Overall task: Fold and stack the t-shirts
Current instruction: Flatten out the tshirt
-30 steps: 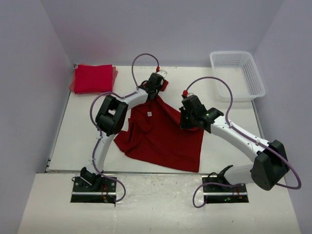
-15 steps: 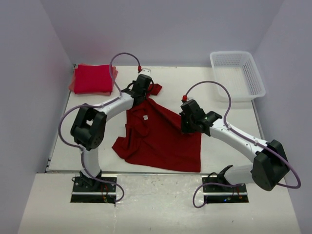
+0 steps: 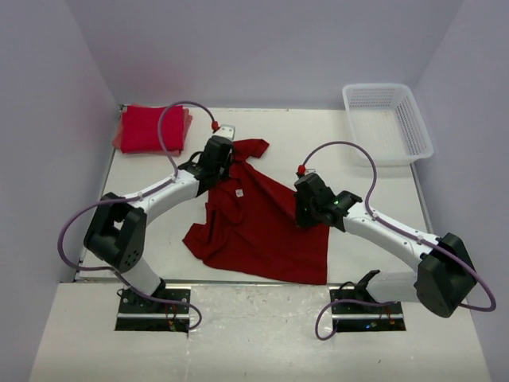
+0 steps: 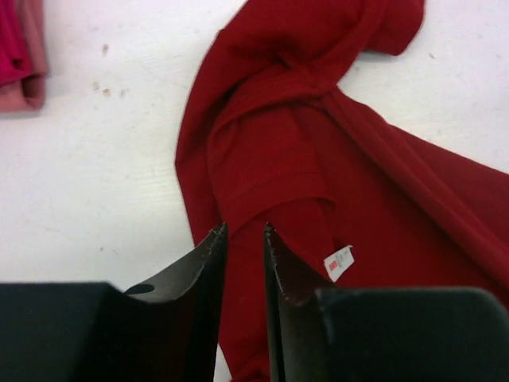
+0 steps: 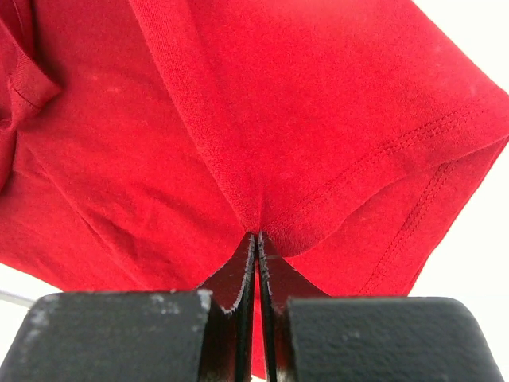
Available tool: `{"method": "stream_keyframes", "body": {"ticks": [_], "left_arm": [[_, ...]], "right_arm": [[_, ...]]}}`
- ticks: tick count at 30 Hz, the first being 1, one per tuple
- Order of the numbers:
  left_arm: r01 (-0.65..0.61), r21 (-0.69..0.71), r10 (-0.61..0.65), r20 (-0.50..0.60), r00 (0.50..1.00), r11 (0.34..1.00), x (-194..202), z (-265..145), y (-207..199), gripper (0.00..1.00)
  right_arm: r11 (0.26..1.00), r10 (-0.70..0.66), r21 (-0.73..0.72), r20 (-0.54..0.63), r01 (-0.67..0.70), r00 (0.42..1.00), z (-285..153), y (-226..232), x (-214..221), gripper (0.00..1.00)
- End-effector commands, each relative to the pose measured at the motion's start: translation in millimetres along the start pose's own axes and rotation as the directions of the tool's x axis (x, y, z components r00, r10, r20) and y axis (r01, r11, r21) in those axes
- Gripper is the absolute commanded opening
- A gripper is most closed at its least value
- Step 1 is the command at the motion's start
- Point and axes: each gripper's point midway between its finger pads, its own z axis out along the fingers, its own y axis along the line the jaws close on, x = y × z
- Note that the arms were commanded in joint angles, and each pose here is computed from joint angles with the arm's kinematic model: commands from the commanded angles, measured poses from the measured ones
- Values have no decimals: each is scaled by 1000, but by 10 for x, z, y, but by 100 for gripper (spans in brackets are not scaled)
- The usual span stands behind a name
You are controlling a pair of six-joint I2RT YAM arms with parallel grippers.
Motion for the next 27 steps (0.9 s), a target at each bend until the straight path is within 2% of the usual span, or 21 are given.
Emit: {"method": "stream_keyframes", "body": {"ticks": [1,3,5,7,8,10,11,13,14,16,17,18,21,23,26,27], "left_arm": [[-32,127,19,99,995,991,-327,69,-340,27],[-55,173,32,135,990,983,-535,123,-513,32],[-82,195,54,147,988,977,-657,271,-680,44],[-105,198,77,144,987,975,-628,479,-788,46],[-116,204,81,174,981,972,-776,513,-844,48],[-138,201,112,134,985,970,-645,774,-925,52],[-155,195,123,163,979,969,-789,818,-962,52],[-180,169,158,134,978,969,-677,1048,-983,53],[-194,152,170,156,973,969,-807,1085,-978,55],[-217,141,199,134,971,966,-720,1241,-993,64],[-228,134,208,152,966,964,-804,1268,-991,66],[-240,127,224,129,966,962,-712,1361,-994,66],[-237,111,222,133,966,965,-772,1454,-984,65],[-272,72,263,115,958,960,-741,1565,-924,63],[-281,42,277,88,957,959,-687,1707,-868,47],[-283,37,280,64,958,958,-618,1743,-839,28]], "right_arm": [[1000,22,-1,41,-22,999,-6,35,-75,0],[1000,16,-5,41,-16,999,-14,46,-74,0],[1000,14,-9,42,-14,999,-30,57,-81,0],[1000,14,-10,38,-14,999,-49,65,-74,0],[1000,16,-12,39,-16,999,-60,69,-72,0],[1000,14,-24,33,-13,999,-76,95,-54,0],[999,17,-29,35,-16,999,-92,109,-54,0],[1000,18,-26,31,-17,999,-100,101,-30,0],[999,18,-27,30,-17,999,-109,101,-23,0],[1000,18,-22,25,-17,1000,-118,85,5,0],[1000,22,-20,24,-22,999,-128,82,14,0],[1000,22,-18,21,-21,1000,-125,68,35,0],[1000,24,-11,20,-24,1000,-134,49,48,0],[1000,25,-8,18,-25,1000,-138,44,50,0],[1000,26,-14,22,-26,999,-151,57,42,0],[1000,26,-15,22,-26,999,-153,60,33,0]]}}
